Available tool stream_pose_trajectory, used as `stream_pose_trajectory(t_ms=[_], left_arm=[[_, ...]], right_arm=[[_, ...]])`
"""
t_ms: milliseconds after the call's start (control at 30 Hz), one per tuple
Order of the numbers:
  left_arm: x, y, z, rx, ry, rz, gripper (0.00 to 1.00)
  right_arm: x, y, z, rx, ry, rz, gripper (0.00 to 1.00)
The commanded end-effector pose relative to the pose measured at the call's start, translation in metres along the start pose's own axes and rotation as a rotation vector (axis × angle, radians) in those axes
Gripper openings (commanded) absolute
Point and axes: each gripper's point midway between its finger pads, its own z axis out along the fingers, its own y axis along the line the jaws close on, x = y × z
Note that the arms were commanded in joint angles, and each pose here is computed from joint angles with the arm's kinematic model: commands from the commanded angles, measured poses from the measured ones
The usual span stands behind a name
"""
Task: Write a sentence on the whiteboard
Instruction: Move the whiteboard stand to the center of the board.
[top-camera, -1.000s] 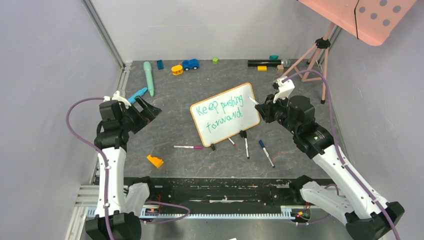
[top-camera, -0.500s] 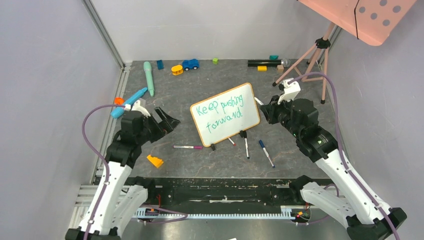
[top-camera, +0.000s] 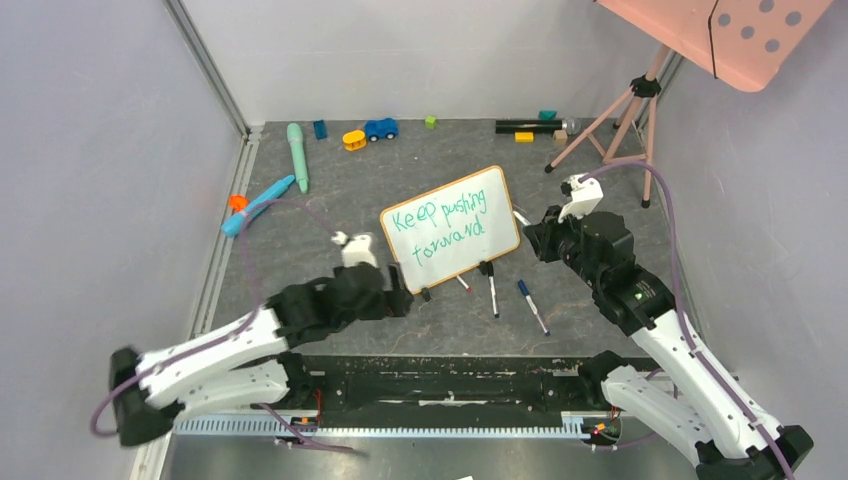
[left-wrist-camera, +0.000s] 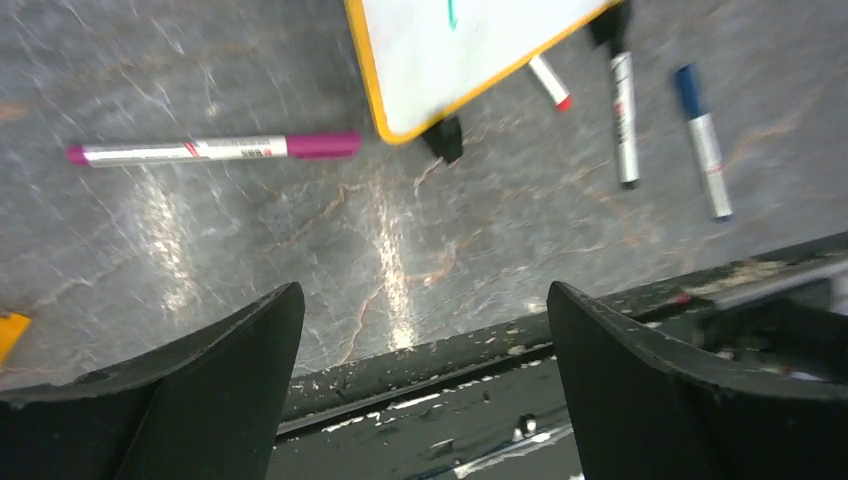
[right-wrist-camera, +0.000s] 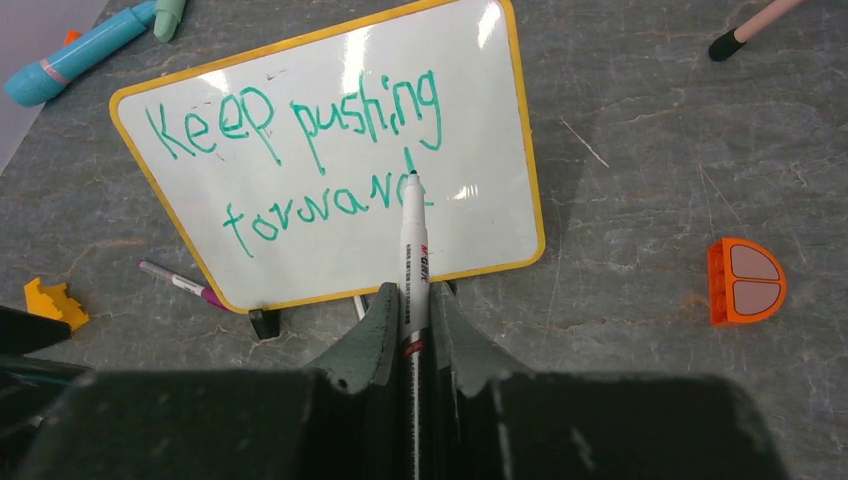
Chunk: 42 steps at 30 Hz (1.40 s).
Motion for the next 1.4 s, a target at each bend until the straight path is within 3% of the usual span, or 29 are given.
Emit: stream_pose_trajectory(t_ms=[0, 100, 267, 600, 667, 900, 1133, 1300, 1367], left_arm=[[0.011, 0.001, 0.034, -0.196, -0.084, -0.102, 0.99], [0.033, -0.002, 0.06, -0.236, -0.034, -0.136, 0.95], [0.056, -0.016, 0.099, -0.168, -0.04, -0.24, 0.91], [0.062, -0.034, 0.139, -0.221, -0.053, -0.194, 0.86], [0.059, -0.035, 0.142, -0.238, -0.063, -0.193, 0.81], [0.056, -0.019, 0.147, -0.353, -0.077, -0.183, 0.5], [0.036, -0.003, 0.161, -0.43, -0.115, -0.228, 0.42], [0.018, 0.001, 0.175, -0.476, -0.145, -0.26, 0.1], [0.012, 0.005, 0.18, -0.515, -0.15, -0.28, 0.03]], right_arm=[[-0.004, 0.0, 0.0, 0.0, -0.024, 0.016, 0.0], [-0.002, -0.001, 0.0, 0.004, -0.014, 0.008, 0.0], [0.005, 0.001, 0.003, -0.01, 0.013, 0.007, 0.0], [-0.006, 0.0, 0.006, 0.003, 0.015, -0.028, 0.0], [-0.008, 0.0, 0.005, 0.009, 0.009, -0.028, 0.0], [-0.007, -0.003, 0.003, 0.023, 0.008, -0.025, 0.0], [-0.008, -0.003, 0.002, 0.021, 0.006, -0.028, 0.0], [-0.007, -0.004, 0.002, 0.024, 0.013, -0.036, 0.0], [-0.006, -0.004, 0.002, 0.023, 0.017, -0.039, 0.0]])
